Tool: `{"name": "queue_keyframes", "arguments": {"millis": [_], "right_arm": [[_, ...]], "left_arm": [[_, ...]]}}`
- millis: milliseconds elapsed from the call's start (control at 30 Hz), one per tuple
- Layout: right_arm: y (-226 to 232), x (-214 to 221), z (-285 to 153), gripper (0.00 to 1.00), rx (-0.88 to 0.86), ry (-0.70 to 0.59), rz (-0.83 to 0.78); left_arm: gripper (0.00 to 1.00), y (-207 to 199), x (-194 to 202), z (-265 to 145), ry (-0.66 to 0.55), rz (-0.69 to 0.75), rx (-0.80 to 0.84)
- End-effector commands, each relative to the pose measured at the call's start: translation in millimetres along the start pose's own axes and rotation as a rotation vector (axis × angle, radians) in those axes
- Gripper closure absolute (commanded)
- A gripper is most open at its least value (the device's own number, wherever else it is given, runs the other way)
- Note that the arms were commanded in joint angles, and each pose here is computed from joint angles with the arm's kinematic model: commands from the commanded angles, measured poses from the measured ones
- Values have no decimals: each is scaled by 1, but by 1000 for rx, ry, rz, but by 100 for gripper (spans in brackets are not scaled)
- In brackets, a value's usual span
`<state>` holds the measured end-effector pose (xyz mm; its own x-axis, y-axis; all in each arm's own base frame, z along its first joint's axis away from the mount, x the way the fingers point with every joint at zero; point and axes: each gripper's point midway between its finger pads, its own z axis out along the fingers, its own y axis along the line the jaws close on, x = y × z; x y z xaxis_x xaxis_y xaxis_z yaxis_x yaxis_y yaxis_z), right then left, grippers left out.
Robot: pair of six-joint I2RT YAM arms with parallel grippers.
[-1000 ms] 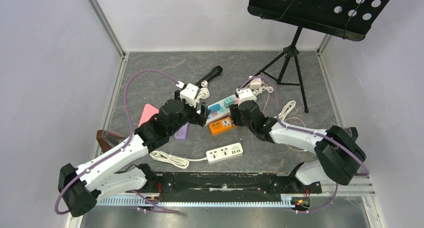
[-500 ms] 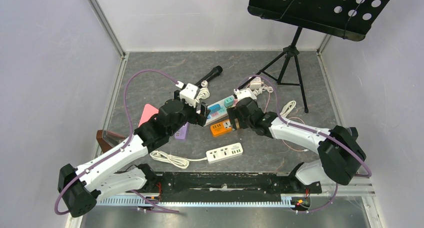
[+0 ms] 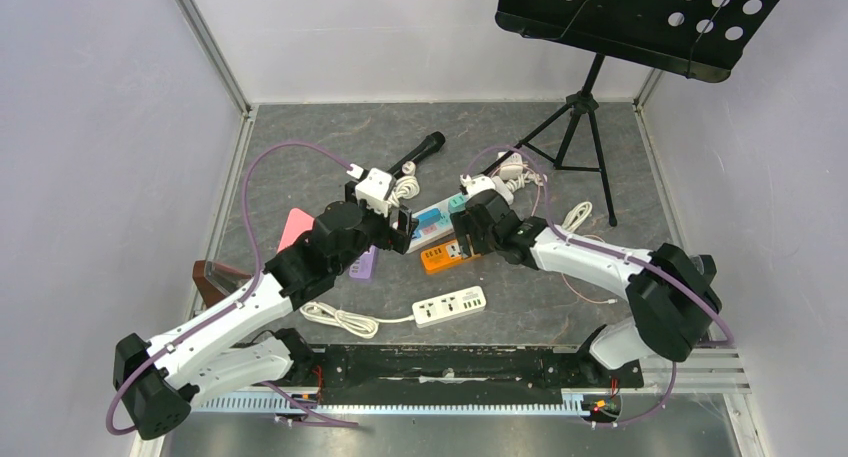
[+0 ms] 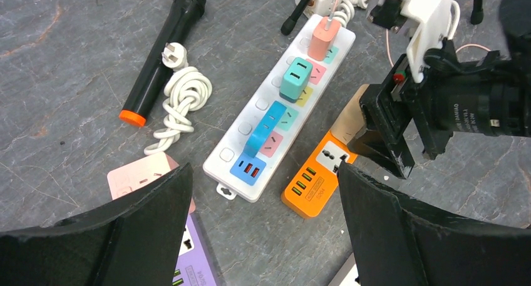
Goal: Insert the plug
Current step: Insert the plug into the socket.
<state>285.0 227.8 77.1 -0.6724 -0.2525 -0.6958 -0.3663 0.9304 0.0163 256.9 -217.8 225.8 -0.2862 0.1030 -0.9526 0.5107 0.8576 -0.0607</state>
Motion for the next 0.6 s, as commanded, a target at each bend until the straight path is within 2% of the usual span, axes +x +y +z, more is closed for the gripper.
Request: {"name": "queue_keyframes", "arguments": {"millis": [0, 33, 133, 333, 567], "right_arm": [[5, 2, 6, 30, -16, 29, -1], [5, 5, 7, 33, -16, 37, -2], [4, 12, 11, 51, -14, 59, -14], [1, 43, 18, 100, -11, 157, -52], [-26, 113, 26, 100, 85, 312, -124]], "left_arm": [[9, 4, -3, -2, -16, -34, -20], [9, 4, -3, -2, -17, -35, -18], [9, 4, -3, -2, -13, -34, -20], [9, 5, -4, -2, -18, -33, -25], [9, 6, -4, -1, -20, -29, -29]]}}
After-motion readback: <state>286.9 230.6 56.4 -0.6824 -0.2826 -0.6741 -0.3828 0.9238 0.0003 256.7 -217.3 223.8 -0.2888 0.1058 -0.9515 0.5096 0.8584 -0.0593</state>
